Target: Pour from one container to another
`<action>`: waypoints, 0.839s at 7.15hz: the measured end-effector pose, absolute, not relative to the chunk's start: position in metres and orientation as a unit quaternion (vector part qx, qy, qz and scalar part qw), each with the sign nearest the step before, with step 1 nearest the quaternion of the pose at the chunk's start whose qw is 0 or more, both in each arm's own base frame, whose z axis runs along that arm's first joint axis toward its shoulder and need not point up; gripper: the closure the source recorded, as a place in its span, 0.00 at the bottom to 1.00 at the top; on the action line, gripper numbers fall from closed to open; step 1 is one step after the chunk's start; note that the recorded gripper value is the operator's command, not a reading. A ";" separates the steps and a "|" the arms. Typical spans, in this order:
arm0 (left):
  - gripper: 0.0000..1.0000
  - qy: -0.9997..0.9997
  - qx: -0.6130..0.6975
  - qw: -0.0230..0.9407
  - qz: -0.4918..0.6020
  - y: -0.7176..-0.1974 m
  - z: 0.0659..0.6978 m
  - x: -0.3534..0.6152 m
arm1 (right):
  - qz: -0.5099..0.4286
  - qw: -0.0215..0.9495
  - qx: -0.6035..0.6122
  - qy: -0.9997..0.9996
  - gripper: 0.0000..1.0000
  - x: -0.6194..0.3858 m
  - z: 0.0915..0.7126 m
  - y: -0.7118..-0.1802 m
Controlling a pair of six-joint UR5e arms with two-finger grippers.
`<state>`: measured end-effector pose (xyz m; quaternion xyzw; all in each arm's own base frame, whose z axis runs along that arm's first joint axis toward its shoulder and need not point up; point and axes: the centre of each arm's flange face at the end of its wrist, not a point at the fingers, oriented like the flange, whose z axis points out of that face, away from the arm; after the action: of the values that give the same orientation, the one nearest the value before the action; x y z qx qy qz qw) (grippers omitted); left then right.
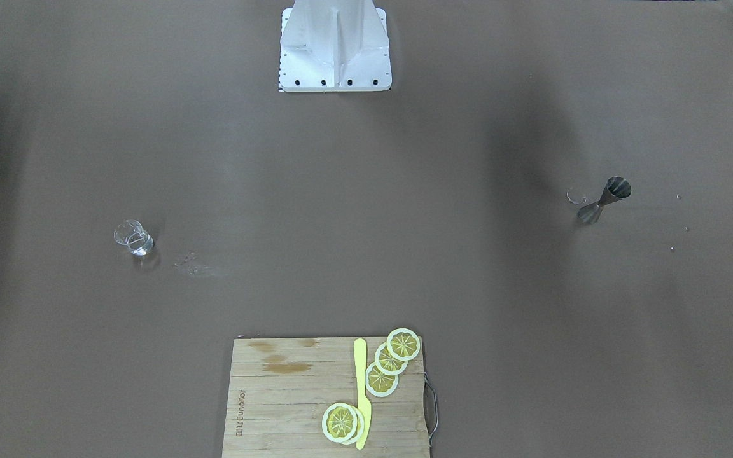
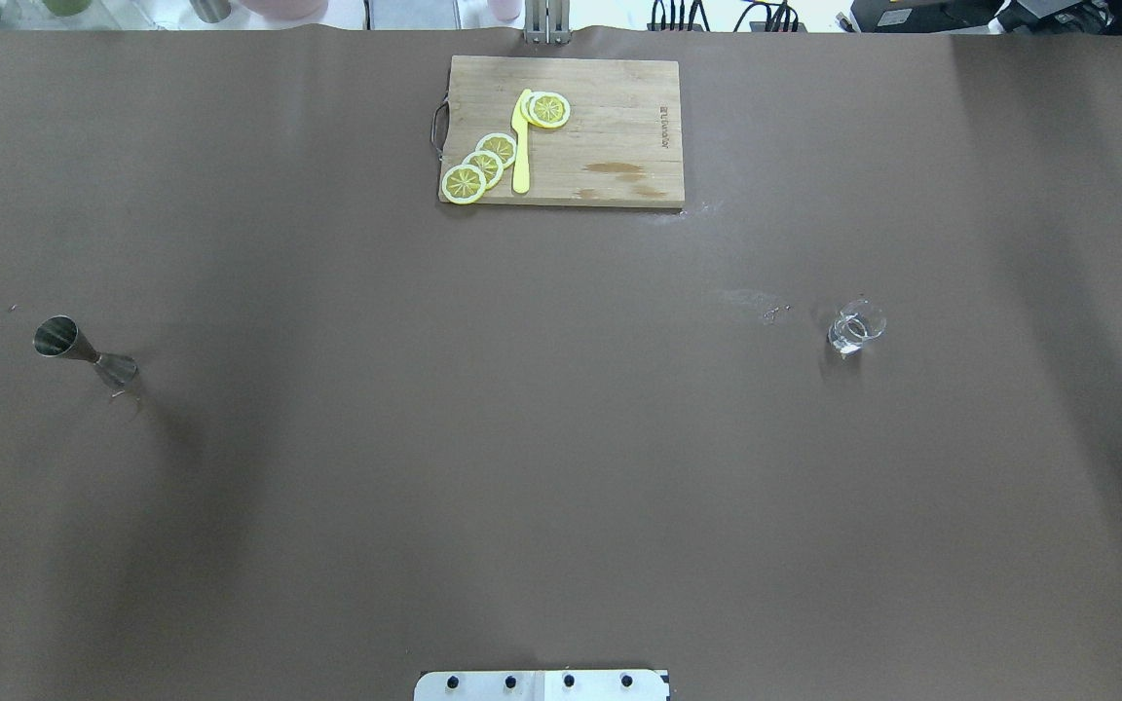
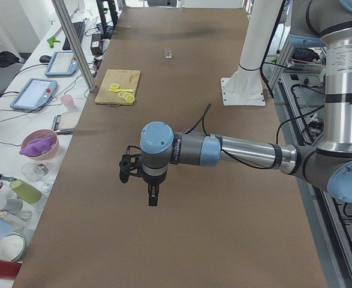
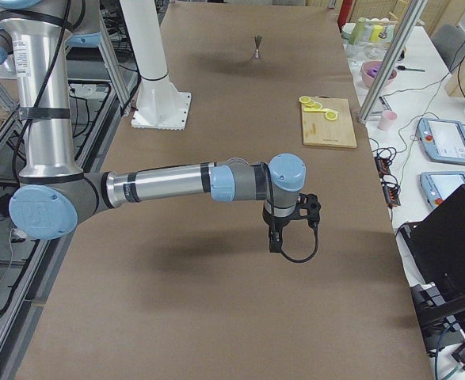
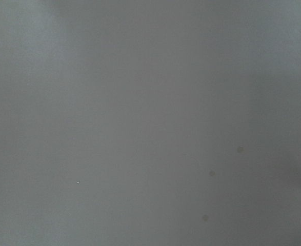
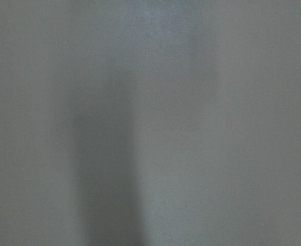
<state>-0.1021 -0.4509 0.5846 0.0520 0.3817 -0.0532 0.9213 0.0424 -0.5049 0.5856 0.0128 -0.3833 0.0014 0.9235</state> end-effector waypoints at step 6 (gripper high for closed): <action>0.02 0.380 0.067 0.922 -0.046 -0.451 0.585 -0.102 | -0.003 0.927 0.027 -0.375 0.00 0.044 0.572 -0.505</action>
<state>-0.1024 -0.4512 0.5846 0.0666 0.3796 -0.0460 0.9216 0.0438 -0.5052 0.5721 0.0273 -0.3753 -0.0030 0.9265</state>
